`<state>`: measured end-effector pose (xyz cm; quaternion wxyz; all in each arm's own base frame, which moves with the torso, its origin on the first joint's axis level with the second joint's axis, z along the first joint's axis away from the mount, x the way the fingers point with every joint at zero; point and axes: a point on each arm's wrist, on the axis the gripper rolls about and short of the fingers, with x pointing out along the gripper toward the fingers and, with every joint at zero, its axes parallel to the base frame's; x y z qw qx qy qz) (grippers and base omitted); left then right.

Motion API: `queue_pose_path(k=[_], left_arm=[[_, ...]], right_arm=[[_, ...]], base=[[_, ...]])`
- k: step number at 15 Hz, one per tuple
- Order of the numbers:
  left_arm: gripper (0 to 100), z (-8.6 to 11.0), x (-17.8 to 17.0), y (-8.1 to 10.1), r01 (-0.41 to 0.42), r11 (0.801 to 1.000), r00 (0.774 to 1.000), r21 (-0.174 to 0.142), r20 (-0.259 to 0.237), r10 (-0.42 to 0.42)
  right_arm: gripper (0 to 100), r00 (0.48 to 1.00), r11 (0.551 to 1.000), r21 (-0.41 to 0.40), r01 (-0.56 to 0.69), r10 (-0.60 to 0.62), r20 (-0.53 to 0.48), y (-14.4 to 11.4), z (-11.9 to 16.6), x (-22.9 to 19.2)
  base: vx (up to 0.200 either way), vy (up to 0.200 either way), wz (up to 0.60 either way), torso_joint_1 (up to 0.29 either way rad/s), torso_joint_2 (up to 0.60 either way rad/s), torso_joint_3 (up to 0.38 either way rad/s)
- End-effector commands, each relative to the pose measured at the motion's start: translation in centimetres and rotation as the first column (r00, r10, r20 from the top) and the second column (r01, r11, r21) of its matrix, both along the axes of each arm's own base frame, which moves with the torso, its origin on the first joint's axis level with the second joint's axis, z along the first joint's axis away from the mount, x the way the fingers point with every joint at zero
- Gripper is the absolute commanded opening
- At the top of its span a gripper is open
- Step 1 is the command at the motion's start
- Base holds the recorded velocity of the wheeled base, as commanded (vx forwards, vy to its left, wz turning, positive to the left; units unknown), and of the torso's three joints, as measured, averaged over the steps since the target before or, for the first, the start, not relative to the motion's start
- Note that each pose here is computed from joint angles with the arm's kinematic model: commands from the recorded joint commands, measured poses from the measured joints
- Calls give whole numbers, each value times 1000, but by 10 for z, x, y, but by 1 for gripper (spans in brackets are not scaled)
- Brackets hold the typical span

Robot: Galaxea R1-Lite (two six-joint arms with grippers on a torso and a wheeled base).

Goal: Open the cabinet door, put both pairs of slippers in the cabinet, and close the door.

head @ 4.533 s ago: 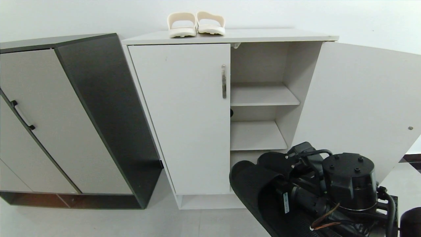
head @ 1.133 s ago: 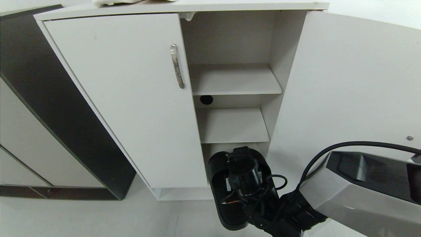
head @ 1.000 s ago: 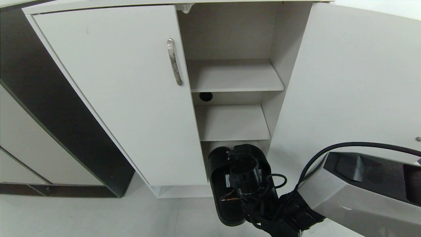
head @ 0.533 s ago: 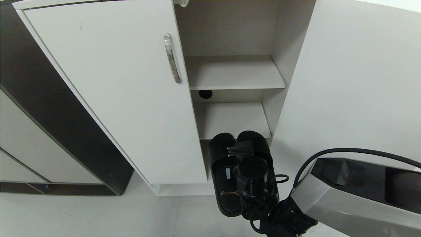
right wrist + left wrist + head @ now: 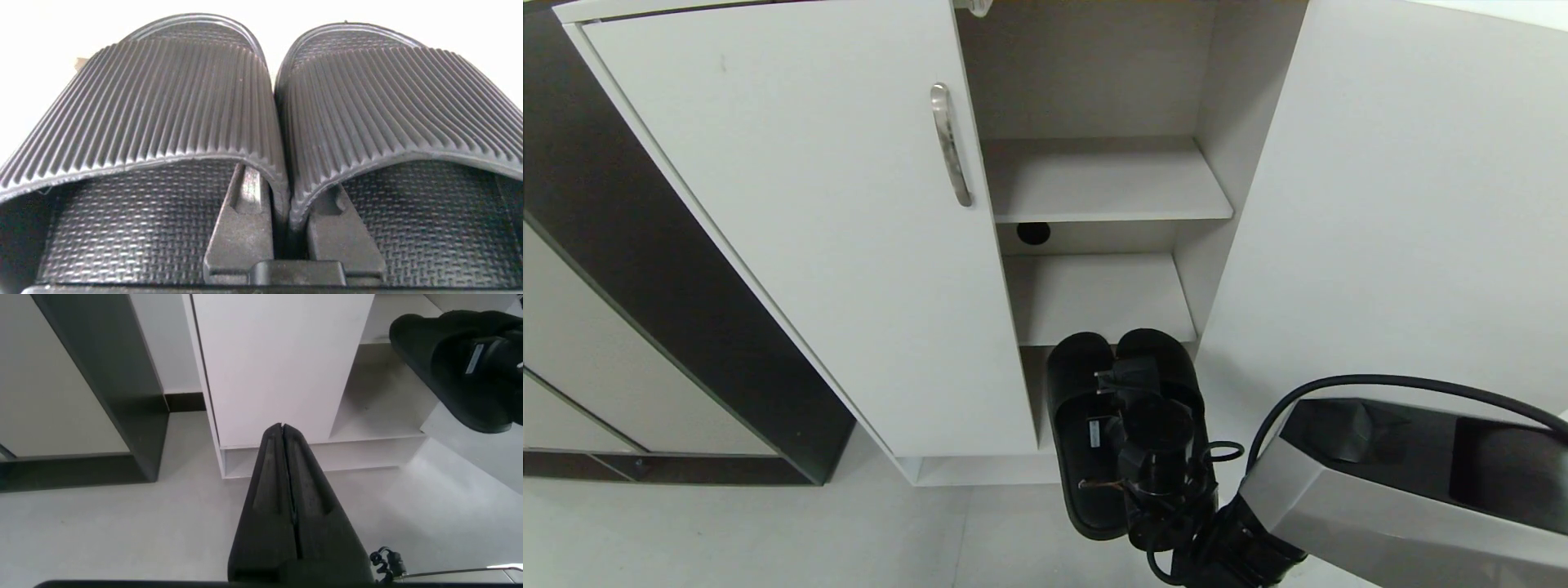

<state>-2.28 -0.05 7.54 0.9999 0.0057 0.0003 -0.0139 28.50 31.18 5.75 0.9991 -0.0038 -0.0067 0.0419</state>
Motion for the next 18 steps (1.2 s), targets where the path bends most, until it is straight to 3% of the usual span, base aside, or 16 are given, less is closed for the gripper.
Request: queue_pose_path(k=[1, 9, 18], left_arm=[[0, 0, 0, 0, 0, 1000, 1000, 1, -2, 0], [0, 0, 0, 0, 0, 1000, 1000, 5, -2, 0], [0, 0, 0, 0, -3, 1000, 1000, -2, -1, 3]], right_arm=[[0, 1000, 1000, -6, 0, 0, -5, -2, -1, -2], [0, 1000, 1000, 4, 6, -6, 6, 1, -1, 4], [0, 1000, 1000, -7, 7, -7, 2, 2, -8, 9]], base=[[0, 0, 0, 0, 0, 0], [0, 0, 0, 0, 0, 0], [200, 0, 0, 0, 2, 2]])
